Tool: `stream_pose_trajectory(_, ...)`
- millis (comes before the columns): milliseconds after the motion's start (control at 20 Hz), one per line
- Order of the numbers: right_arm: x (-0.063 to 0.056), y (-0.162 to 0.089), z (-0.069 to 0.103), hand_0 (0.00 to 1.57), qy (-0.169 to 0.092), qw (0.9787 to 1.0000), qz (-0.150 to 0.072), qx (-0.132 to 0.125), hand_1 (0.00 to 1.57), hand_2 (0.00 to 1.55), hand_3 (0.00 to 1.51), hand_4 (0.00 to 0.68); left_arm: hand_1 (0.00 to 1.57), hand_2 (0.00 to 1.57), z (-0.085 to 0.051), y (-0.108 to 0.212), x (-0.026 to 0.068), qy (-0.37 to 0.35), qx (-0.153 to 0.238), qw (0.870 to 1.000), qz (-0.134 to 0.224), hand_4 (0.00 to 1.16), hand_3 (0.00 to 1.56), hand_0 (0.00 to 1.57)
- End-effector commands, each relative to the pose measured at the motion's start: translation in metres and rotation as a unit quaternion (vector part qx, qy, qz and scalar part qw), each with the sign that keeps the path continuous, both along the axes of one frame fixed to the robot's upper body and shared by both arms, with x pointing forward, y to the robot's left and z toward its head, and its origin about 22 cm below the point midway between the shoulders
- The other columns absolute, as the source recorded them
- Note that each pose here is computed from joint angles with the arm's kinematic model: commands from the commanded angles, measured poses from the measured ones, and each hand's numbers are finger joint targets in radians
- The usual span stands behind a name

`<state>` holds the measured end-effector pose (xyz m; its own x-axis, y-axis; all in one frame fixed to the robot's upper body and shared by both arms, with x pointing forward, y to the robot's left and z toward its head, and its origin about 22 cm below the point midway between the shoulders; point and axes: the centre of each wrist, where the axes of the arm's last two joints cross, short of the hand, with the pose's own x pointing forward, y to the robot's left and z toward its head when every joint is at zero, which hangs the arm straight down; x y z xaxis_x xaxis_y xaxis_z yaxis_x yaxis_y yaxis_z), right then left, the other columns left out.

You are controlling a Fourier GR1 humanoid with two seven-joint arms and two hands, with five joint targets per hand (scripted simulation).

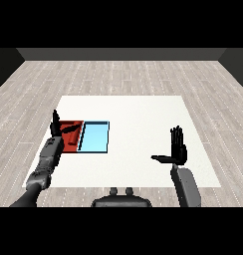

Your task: Pick the red can and put it in the red box

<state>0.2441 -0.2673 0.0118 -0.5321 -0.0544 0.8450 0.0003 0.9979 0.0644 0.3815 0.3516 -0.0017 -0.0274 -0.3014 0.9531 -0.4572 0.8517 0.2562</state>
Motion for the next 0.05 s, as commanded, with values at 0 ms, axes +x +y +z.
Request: stream_pose_trajectory(0,0.0025,0.0044,0.0063,0.00,-0.002,0.9999,0.010,0.004,0.00,0.00,0.00,0.000,0.00,0.00,0.0061,-0.0363,0.0077,-0.147,-0.040,0.986,-0.061,0.00,0.00,0.00)
